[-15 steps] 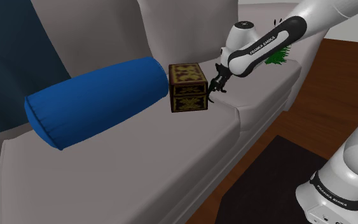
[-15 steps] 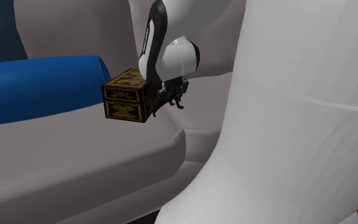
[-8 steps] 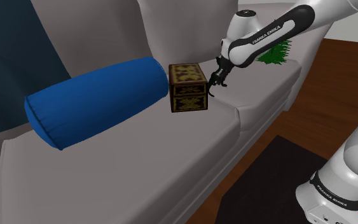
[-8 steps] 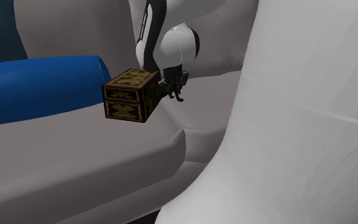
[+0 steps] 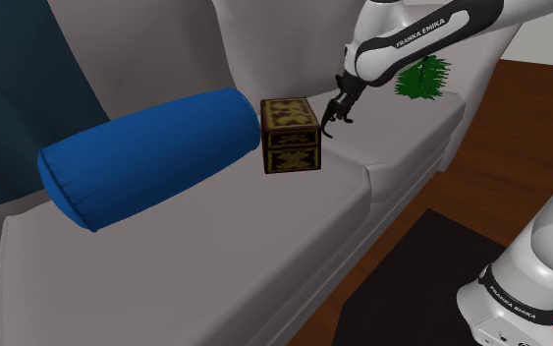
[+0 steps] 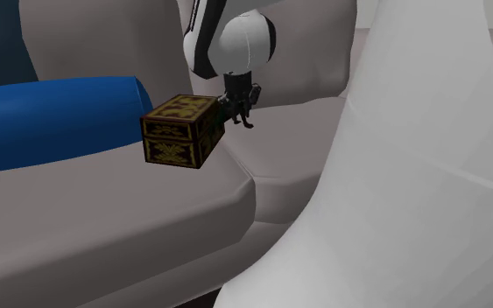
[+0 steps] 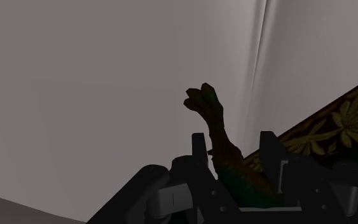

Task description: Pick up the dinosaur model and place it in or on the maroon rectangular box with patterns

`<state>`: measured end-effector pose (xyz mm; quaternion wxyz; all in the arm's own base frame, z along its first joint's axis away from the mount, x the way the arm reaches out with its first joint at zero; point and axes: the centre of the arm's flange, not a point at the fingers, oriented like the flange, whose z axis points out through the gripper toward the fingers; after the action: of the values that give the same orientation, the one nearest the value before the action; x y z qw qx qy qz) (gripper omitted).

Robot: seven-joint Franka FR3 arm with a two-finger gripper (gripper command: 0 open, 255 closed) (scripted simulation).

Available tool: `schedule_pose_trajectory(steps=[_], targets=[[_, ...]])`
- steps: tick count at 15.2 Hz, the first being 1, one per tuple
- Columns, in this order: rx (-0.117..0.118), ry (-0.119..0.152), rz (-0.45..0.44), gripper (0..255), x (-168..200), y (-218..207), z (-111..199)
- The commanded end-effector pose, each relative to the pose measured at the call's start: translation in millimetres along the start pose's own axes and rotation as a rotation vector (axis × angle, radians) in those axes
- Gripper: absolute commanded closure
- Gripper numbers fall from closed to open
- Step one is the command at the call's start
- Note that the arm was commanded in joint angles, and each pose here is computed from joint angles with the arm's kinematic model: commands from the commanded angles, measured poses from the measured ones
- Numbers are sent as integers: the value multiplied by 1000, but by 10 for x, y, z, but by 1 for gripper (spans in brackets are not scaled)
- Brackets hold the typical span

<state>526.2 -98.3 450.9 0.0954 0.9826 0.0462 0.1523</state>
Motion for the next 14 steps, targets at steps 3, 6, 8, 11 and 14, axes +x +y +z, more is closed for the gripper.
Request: schedule_pose_trajectory(steps=[3, 6, 8, 11, 14], targets=[[0, 0, 0, 255, 66, 34, -197], [0, 0, 0, 255, 112, 66, -345], [0, 0, 0, 255, 143, 88, -444], [0, 0, 0, 255, 189, 120, -592], [0, 0, 0, 255, 235, 151, -740]])
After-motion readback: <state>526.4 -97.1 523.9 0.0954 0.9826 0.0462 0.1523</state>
